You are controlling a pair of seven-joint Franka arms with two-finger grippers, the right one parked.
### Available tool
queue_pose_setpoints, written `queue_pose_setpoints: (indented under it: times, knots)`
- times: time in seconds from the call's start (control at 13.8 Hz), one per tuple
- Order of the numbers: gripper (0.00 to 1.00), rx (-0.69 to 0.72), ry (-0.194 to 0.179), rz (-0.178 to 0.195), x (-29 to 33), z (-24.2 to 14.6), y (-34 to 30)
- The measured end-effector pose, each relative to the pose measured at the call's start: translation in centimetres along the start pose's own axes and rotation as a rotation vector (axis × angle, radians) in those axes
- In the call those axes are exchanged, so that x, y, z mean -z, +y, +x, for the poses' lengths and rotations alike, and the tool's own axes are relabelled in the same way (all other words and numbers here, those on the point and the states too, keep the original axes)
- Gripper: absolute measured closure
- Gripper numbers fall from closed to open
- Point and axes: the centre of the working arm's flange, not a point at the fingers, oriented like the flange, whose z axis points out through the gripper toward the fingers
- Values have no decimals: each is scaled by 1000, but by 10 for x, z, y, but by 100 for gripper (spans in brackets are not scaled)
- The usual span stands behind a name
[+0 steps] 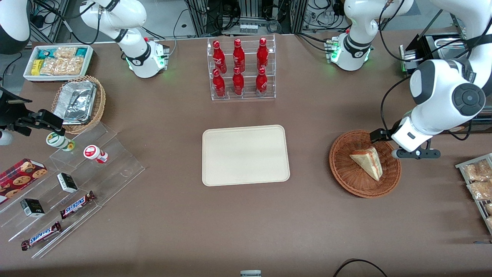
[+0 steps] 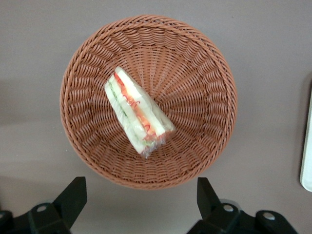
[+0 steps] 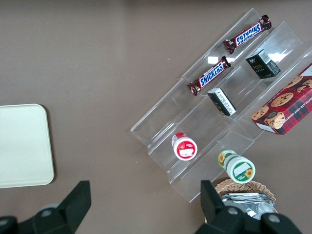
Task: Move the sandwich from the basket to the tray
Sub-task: 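Move the left gripper over the sandwich in the wicker basket, then lower the open left gripper around the wrapped sandwich and close it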
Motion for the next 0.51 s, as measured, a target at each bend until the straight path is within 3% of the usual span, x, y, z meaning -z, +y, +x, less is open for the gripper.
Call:
queue_pose_setpoints:
  times: [0.22, 0.51]
  knots:
    - [0, 26, 22, -4, -19, 5, -1]
    - [0, 172, 54, -9, -38, 1, -3]
